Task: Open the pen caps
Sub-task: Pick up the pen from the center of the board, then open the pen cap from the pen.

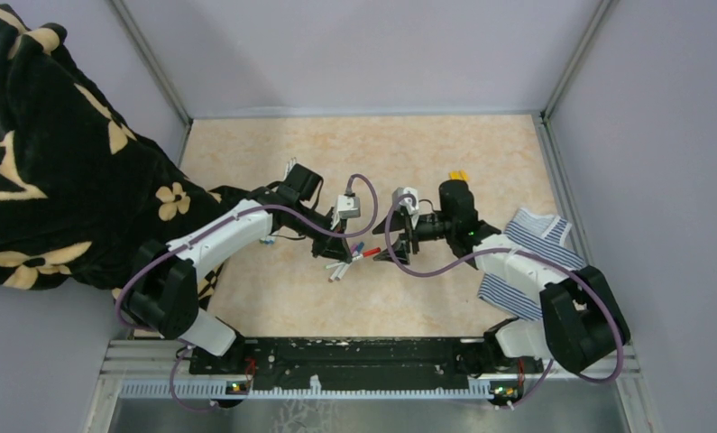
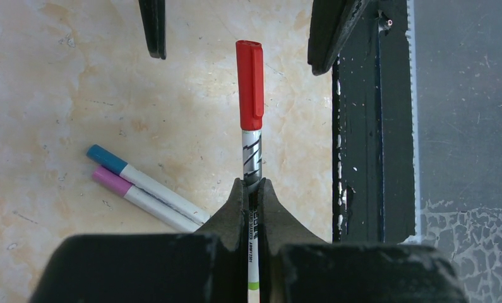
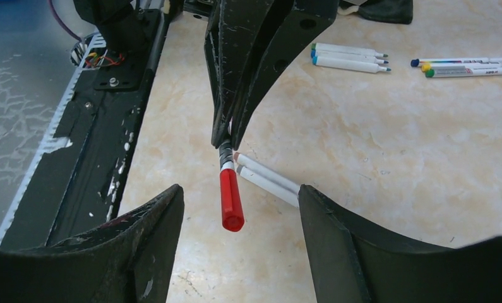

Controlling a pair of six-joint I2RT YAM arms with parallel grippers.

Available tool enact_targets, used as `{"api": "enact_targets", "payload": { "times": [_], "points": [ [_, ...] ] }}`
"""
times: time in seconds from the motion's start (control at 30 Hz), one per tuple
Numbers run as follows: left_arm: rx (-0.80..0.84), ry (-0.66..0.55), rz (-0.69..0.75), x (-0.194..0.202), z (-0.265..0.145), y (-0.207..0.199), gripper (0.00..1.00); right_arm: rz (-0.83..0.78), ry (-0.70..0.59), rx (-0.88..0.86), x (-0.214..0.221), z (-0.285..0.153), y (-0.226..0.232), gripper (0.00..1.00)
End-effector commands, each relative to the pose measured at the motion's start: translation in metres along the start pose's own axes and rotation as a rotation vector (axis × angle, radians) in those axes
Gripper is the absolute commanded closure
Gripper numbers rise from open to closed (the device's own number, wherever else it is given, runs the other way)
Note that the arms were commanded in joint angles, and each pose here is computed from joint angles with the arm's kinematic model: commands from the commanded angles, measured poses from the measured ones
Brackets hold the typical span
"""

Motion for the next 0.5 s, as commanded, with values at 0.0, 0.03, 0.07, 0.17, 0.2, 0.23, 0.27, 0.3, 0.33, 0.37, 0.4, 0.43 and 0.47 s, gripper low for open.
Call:
{"api": "enact_targets", "payload": {
  "times": [0.0,0.03,0.07,0.17,0.2,0.23,0.27,0.3,0.33,0.37,0.4,0.43,0.47],
  "points": [
    [0.031,-0.024,0.025,-0.007,-0.001,0.0,1.0,-0.048,-0.018,0.01,-0.006,0.007,-0.005,0.35],
    [0.031,-0.025,0.024,-0.007,-0.001,-0.001,1.0,-0.045,-0.016,0.005,-0.005,0.008,-0.005,0.35],
    [0.031,-0.025,0.024,-0.007,-0.001,-0.001,1.0,-0.043,-0.014,0.001,-0.004,0.01,-0.004,0.36],
    [0.031,-0.025,0.021,-0.006,-0.001,-0.001,1.0,-0.04,-0.003,-0.012,0.0,0.014,-0.003,0.39],
    [0.029,-0.026,0.022,-0.007,-0.001,0.0,1.0,-0.039,0.001,-0.015,0.001,0.015,-0.002,0.39],
    [0.025,-0.026,0.023,-0.007,-0.001,0.0,1.0,-0.039,0.004,-0.018,0.001,0.017,-0.002,0.4],
    [0.021,-0.027,0.022,-0.007,-0.002,0.0,1.0,-0.036,0.006,-0.021,0.002,0.018,-0.002,0.41],
    [0.018,-0.028,0.024,-0.007,-0.002,0.0,1.0,-0.035,0.008,-0.024,0.002,0.019,-0.001,0.43],
    [0.017,-0.029,0.022,-0.007,-0.002,-0.001,1.0,-0.035,0.01,-0.027,0.003,0.02,-0.001,0.44],
    [0.017,-0.03,0.022,-0.006,-0.002,-0.001,1.0,-0.035,0.014,-0.029,0.003,0.021,-0.001,0.46],
    [0.016,-0.029,0.022,-0.006,-0.002,0.0,1.0,-0.036,0.018,-0.033,0.004,0.022,-0.001,0.48],
    [0.017,-0.03,0.022,-0.006,-0.002,-0.001,1.0,-0.035,0.022,-0.038,0.005,0.023,0.0,0.5],
    [0.018,-0.029,0.02,-0.006,-0.001,0.0,1.0,-0.034,0.027,-0.044,0.006,0.025,0.001,0.51]
  ]
}}
Point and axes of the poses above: each gripper's point midway between its finger pads, its own z axis out along the fingers, its own y axis along the line the jaws close on, x = y × z, the point moved 9 cm from there along -z, back along the fingers, and after that the axes turned 7 degrees about -z, right-handed, at the moved point
